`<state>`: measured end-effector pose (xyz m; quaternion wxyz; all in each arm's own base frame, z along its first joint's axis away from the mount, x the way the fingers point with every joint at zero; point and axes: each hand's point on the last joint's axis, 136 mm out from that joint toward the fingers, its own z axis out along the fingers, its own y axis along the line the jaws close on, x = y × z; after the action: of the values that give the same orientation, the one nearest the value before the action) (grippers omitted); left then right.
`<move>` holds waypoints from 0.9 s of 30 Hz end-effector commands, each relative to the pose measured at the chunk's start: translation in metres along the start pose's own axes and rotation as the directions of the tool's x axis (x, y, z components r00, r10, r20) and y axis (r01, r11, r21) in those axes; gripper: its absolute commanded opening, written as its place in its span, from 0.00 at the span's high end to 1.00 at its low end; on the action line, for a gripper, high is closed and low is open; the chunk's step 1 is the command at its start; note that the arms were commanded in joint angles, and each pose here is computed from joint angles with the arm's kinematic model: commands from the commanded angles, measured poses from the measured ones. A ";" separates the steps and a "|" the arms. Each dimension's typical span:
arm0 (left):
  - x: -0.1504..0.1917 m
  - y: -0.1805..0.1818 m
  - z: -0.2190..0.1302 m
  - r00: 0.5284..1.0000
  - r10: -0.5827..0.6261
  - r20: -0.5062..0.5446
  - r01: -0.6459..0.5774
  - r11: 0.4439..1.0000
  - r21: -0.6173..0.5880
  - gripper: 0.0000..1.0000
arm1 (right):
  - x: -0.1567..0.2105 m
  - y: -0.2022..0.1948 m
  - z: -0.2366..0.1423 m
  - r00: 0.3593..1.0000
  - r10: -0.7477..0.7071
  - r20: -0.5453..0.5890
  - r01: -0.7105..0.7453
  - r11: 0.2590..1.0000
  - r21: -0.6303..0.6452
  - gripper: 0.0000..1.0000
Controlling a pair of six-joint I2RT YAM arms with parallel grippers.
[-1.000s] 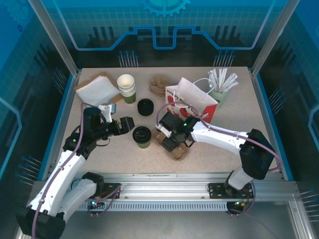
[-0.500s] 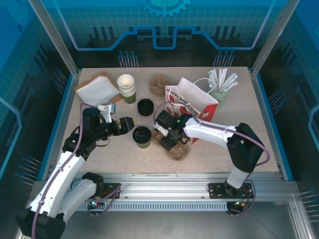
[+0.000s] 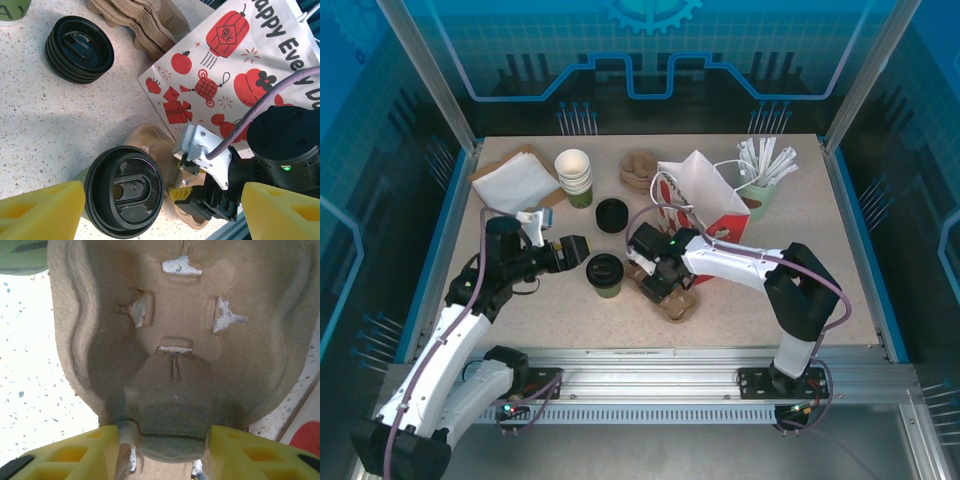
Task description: Pack the takeout coffee
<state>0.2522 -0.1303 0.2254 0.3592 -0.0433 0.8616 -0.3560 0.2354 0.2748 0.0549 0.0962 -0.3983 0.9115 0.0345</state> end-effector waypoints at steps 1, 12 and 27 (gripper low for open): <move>0.005 0.000 -0.001 1.000 0.011 -0.010 -0.011 1.000 0.014 0.17 | 0.000 -0.007 0.003 0.999 0.029 -0.022 -0.029 1.000 0.011 0.50; 0.005 0.001 0.000 1.000 0.011 -0.009 -0.011 1.000 0.016 0.17 | 0.002 -0.009 0.010 0.999 0.037 -0.033 -0.036 0.999 0.013 0.50; 0.006 0.000 -0.001 1.000 0.011 -0.009 -0.011 1.000 0.020 0.17 | -0.001 -0.007 -0.006 0.998 0.060 0.016 -0.060 0.998 -0.008 0.67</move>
<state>0.2508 -0.1300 0.2215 0.3567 -0.0439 0.8629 -0.3552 0.2396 0.2727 0.0509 0.0941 -0.3850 0.9175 0.0341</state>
